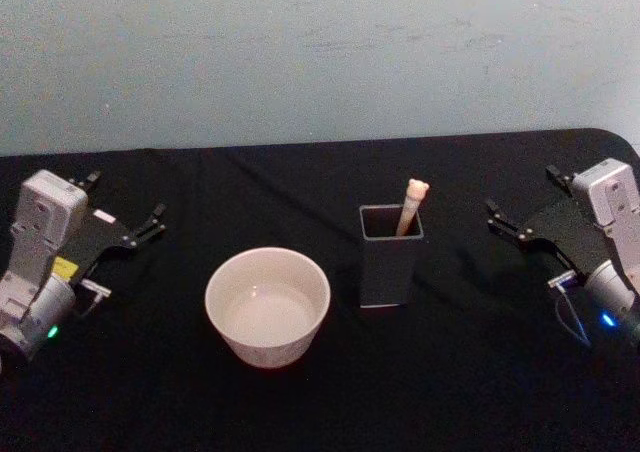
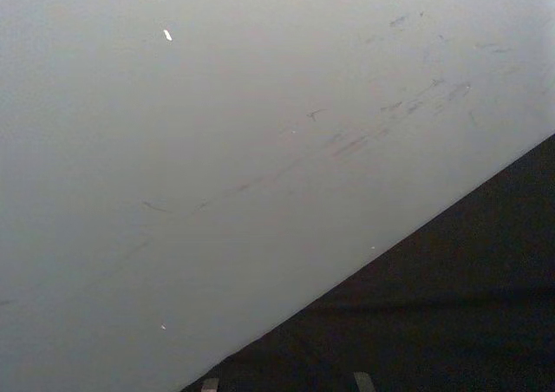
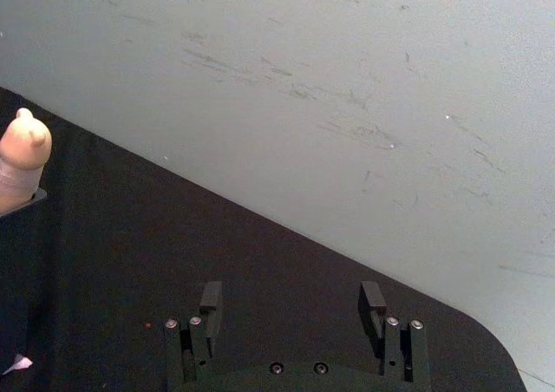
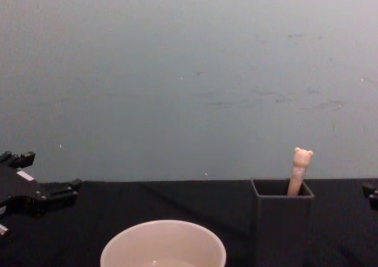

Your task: Pick up the stirring spoon with one hand, stir inside the cup, then place it back in its original position.

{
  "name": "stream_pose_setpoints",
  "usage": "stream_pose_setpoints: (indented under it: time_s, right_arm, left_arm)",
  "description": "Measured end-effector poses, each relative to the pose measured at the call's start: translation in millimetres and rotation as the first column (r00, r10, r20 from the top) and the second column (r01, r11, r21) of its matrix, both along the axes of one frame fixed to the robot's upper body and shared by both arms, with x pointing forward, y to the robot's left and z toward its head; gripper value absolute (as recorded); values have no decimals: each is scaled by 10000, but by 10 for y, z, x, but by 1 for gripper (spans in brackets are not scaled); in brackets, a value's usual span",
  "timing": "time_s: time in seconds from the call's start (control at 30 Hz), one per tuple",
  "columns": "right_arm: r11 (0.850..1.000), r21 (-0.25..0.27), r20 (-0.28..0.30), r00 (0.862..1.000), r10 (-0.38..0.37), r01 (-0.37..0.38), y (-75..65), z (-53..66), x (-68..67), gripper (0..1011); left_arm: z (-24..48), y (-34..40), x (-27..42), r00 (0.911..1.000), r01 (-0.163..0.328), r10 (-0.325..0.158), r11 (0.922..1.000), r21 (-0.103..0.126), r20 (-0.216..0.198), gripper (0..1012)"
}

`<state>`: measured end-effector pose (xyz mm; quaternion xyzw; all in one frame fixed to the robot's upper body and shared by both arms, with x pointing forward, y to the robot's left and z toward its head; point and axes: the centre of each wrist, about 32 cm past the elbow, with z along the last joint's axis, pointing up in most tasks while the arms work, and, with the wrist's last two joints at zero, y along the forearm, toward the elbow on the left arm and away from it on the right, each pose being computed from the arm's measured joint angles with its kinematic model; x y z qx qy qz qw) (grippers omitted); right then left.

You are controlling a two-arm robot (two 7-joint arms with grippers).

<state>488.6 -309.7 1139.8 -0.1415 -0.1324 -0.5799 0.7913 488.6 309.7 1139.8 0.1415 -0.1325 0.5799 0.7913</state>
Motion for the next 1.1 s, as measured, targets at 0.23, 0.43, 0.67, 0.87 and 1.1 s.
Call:
stream_pose_setpoints:
  time_s: [0.23, 0.43, 0.67, 0.87, 1.1]
  right_arm:
    - [10000, 0, 0, 10000, 0, 0, 0, 0, 0, 1002]
    - [10000, -1, 0, 10000, 0, 0, 0, 0, 0, 1002]
    - [10000, 0, 1, 10000, 0, 0, 0, 0, 0, 1002]
    - [10000, 0, 1, 10000, 0, 0, 0, 0, 0, 1000]
    - [10000, 0, 0, 10000, 0, 0, 0, 0, 0, 1000]
  left_arm:
    - [0, 0, 0, 10000, 0, 0, 10000, 0, -1, 1001]
    - [0, 0, 0, 10000, 0, 0, 10000, 0, 0, 1001]
    - [0, 0, 0, 10000, 1, -1, 10000, 1, 0, 1001]
    - [0, 0, 0, 10000, 1, -1, 10000, 0, 0, 1001]
    - [0, 0, 0, 10000, 0, 0, 10000, 0, 0, 1001]
